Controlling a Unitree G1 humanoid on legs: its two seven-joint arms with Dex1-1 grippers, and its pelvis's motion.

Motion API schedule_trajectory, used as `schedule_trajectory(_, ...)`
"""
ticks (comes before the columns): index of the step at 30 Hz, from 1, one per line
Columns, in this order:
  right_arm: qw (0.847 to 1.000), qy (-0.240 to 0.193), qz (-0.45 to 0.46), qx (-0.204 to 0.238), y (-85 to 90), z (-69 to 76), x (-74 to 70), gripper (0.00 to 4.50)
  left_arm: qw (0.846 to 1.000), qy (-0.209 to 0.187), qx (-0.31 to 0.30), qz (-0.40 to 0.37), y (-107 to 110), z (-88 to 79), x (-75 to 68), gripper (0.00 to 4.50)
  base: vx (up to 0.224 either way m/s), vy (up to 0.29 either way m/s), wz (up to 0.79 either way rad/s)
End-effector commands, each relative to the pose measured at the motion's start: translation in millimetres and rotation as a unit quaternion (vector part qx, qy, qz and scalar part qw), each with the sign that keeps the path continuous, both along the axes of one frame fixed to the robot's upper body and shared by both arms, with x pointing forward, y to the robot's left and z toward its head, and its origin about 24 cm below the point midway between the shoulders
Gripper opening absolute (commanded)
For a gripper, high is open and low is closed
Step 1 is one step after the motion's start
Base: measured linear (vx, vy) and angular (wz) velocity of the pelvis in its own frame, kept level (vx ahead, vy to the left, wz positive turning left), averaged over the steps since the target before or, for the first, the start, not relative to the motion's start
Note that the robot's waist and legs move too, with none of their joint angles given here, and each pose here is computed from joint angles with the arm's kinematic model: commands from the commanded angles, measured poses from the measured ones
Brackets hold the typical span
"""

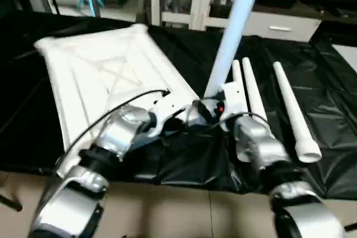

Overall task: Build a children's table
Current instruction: Rotate leg to tighten

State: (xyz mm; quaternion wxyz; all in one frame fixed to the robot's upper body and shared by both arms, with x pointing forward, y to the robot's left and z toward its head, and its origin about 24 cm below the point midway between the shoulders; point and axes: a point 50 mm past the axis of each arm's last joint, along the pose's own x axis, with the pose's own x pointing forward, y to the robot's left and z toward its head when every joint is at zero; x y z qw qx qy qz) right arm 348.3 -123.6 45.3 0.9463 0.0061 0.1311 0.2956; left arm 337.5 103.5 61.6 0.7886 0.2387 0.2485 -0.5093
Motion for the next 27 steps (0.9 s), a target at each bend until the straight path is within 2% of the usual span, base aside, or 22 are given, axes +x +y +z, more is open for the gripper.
schedule_trajectory(1, 0.998, 0.000, 0.057, -0.012, -13.9, 4.2, -5.9, 4.47, 0.995, 0.078, 0.048, -0.039, 7, -32.9, -20.9, 0.00, 0.000, 0.000, 0.00)
schedule_trajectory(3, 0.993, 0.007, 0.114, -0.035, -23.1, 4.0, -13.0, 4.47, 0.992, 0.093, 0.049, -0.066, 9, -32.5, -25.4, 0.00, 0.000, 0.000, 0.00)
schedule_trajectory(4, 0.985, 0.019, 0.165, -0.045, -27.3, 2.8, -19.6, 4.47, 0.988, 0.102, 0.051, -0.099, 10, -31.1, -29.9, 0.00, 0.000, 0.000, 0.00)
schedule_trajectory(5, 0.984, 0.021, 0.169, -0.045, -27.6, 2.9, -20.2, 4.47, 0.988, 0.103, 0.051, -0.101, 10, -31.0, -30.2, 0.00, 0.000, 0.000, 0.00)
schedule_trajectory(6, 0.977, 0.037, 0.209, -0.036, -30.1, 3.1, -26.1, 4.47, 0.984, 0.113, 0.057, -0.122, 11, -30.0, -33.7, 0.00, 0.000, 0.000, 0.00)
schedule_trajectory(10, 0.969, 0.049, 0.238, -0.043, -31.1, 1.2, -29.7, 4.47, 0.982, 0.120, 0.065, -0.129, 13, -29.4, -34.7, 0.00, 0.000, 0.000, 0.00)
schedule_trajectory(17, 0.966, 0.052, 0.252, -0.036, -28.3, 0.9, -31.6, 4.47, 0.983, 0.117, 0.068, -0.127, 14, -27.9, -34.1, 0.00, 0.000, 0.000, 0.00)
schedule_trajectory(18, 0.964, 0.054, 0.259, -0.032, -27.8, 0.5, -32.7, 4.31, 0.982, 0.117, 0.068, -0.128, 14, -27.5, -34.2, 0.00, 0.000, 0.000, 0.00)
schedule_trajectory(20, 0.963, 0.056, 0.264, -0.029, -27.6, 0.4, -33.6, 4.31, 0.982, 0.118, 0.068, -0.129, 14, -27.2, -34.4, 0.00, 0.000, 0.000, 0.00)
schedule_trajectory(21, 0.962, 0.058, 0.266, -0.027, -27.8, -0.6, -34.3, 4.04, 0.982, 0.118, 0.069, -0.129, 15, -27.1, -34.6, 0.00, 0.000, 0.000, 0.00)
schedule_trajectory(27, 0.960, 0.067, 0.270, -0.027, -30.4, -4.9, -37.2, 3.61, 0.982, 0.120, 0.071, -0.129, 15, -27.2, -35.2, 0.00, 0.000, 0.000, 0.00)
